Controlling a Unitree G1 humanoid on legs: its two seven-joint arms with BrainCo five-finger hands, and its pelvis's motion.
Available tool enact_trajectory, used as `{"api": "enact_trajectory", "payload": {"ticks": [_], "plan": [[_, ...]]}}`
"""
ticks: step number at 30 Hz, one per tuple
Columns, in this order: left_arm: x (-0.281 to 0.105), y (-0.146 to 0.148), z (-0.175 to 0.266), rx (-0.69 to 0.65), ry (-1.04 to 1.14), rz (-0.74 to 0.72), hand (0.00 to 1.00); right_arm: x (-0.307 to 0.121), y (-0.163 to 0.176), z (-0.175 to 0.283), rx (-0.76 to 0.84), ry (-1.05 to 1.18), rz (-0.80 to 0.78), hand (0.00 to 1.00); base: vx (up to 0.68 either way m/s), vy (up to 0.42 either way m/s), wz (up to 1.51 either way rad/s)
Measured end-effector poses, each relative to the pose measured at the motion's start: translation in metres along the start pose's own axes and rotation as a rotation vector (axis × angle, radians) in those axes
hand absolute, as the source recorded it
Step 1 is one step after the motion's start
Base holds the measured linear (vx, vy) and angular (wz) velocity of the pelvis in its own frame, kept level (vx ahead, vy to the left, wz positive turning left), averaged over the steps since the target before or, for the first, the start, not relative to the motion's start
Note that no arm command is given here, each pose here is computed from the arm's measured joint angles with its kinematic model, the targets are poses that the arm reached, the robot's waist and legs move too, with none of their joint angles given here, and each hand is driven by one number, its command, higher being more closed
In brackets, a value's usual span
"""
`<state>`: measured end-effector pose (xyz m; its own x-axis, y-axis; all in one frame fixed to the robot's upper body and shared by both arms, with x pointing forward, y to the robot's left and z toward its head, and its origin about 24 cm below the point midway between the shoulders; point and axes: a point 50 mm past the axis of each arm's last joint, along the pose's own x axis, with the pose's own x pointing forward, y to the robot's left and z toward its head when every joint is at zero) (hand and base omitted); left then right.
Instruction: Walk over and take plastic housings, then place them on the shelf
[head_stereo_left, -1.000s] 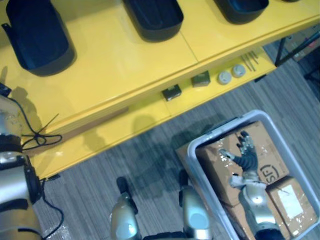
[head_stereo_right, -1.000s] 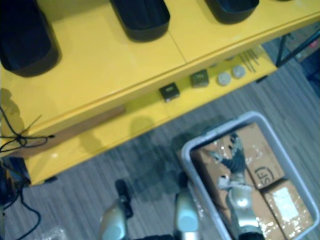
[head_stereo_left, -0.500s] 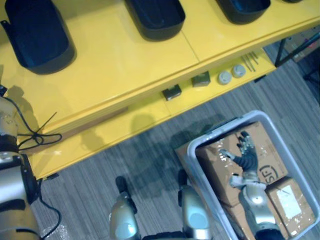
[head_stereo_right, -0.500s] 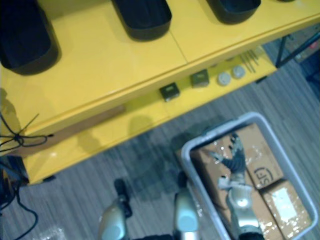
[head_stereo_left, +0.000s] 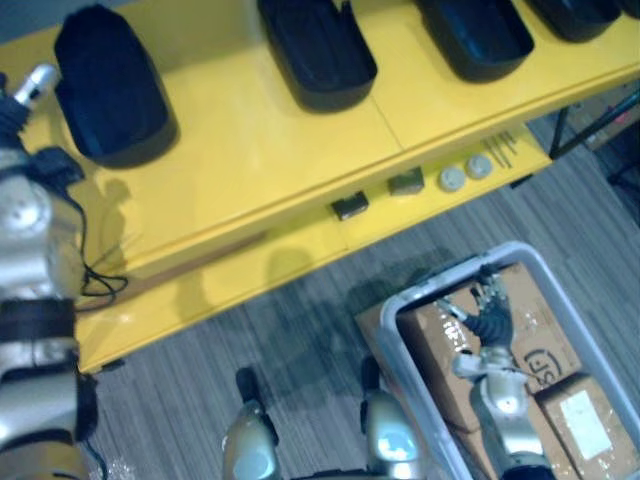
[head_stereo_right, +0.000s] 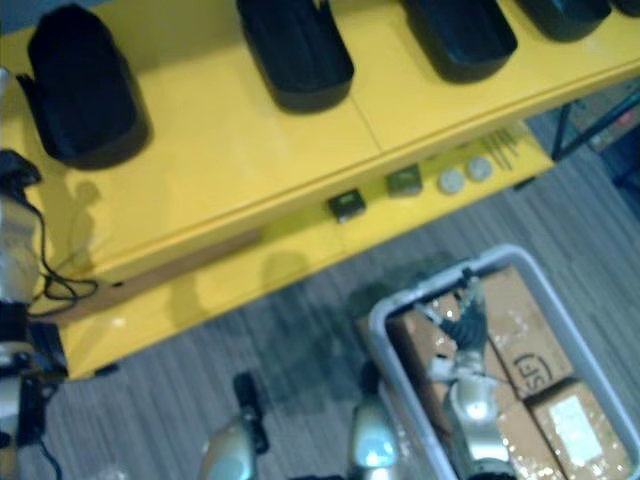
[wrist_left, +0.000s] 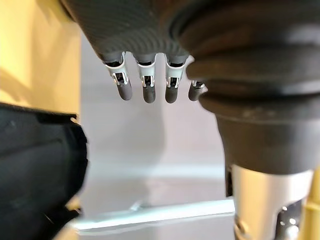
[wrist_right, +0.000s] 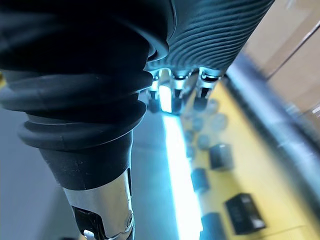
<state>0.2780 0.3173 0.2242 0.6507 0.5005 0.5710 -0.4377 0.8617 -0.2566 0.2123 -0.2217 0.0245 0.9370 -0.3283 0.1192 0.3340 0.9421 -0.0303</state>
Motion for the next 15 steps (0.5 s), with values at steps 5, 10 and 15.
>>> {"api": "enact_trajectory", "payload": {"ticks": [5,10,15], "plan": [[-0.031,0.033,0.002,0.106,-0.034,0.082,0.00,-0.013,-0.012,-0.009,-0.046,0.049,-0.056,0.00,0.07,-0.004,0.22],[-0.054,0.070,0.003,0.117,-0.038,0.256,0.00,-0.021,-0.008,-0.023,-0.043,0.112,-0.106,0.00,-0.04,-0.014,0.22],[-0.124,0.108,-0.027,0.161,0.168,0.447,0.00,-0.032,-0.016,-0.042,-0.076,0.222,-0.207,0.00,-0.08,-0.015,0.16]]}}
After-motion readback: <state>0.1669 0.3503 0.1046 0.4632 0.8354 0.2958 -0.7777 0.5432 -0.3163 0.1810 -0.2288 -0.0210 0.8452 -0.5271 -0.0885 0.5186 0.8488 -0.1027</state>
